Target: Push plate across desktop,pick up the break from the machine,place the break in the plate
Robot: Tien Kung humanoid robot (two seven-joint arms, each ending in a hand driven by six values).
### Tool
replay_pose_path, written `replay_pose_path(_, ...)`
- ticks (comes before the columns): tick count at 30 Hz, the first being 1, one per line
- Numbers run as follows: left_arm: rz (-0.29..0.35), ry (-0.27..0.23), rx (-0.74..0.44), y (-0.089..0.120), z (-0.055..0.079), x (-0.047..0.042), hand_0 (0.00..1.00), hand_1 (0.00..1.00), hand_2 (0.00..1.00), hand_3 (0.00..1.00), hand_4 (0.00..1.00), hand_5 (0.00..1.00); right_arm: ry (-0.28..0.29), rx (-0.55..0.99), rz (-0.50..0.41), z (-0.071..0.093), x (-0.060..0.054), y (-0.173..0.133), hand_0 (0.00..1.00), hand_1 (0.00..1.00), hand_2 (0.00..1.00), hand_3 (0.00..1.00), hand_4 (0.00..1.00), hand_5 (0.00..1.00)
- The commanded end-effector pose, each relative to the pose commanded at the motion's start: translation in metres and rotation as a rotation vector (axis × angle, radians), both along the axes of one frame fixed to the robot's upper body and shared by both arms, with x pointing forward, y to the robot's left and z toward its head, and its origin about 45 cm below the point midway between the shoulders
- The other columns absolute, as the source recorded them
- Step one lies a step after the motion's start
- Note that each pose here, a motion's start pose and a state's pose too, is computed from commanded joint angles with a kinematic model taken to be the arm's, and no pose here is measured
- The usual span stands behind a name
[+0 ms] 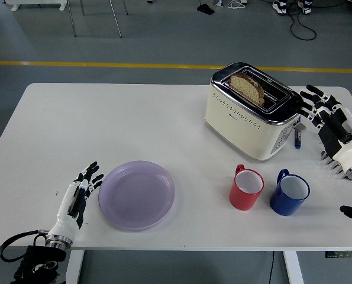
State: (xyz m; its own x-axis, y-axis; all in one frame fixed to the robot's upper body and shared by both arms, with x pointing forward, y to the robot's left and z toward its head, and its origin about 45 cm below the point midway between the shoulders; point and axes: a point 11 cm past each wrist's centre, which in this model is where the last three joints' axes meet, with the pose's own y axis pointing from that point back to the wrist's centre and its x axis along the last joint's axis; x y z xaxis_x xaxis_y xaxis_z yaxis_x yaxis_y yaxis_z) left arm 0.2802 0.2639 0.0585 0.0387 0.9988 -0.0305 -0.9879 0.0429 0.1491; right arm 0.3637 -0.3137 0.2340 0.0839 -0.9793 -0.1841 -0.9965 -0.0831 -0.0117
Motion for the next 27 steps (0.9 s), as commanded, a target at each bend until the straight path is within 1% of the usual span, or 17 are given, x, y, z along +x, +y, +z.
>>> replay_pose_path(2,-0.008,-0.005,-0.008,-0.004,0.002,0.0013,0.800,0.862,0.952,0.928,0.576,0.998,0.002,0.001,0.002,-0.001,0.000,0.001,0.801,0.753,0.778,0.784,0.520,0.459)
replay_pose_path(5,-0.020,-0.001,-0.015,-0.008,0.001,0.0006,0.800,0.862,0.952,0.928,0.576,0.998,0.007,-0.001,0.005,-0.002,-0.001,0.002,0.801,0.753,0.778,0.784,0.520,0.459)
replay_pose_path(15,-0.067,0.028,-0.040,-0.023,-0.006,-0.0070,0.796,0.847,0.947,0.917,0.575,0.998,0.032,-0.004,0.022,-0.012,-0.004,0.008,0.802,0.753,0.779,0.784,0.518,0.461)
replay_pose_path(27,-0.084,0.038,-0.068,-0.034,-0.010,-0.0100,0.793,0.842,0.938,0.912,0.576,0.998,0.050,-0.005,0.026,-0.019,-0.008,0.009,0.802,0.753,0.778,0.784,0.517,0.457)
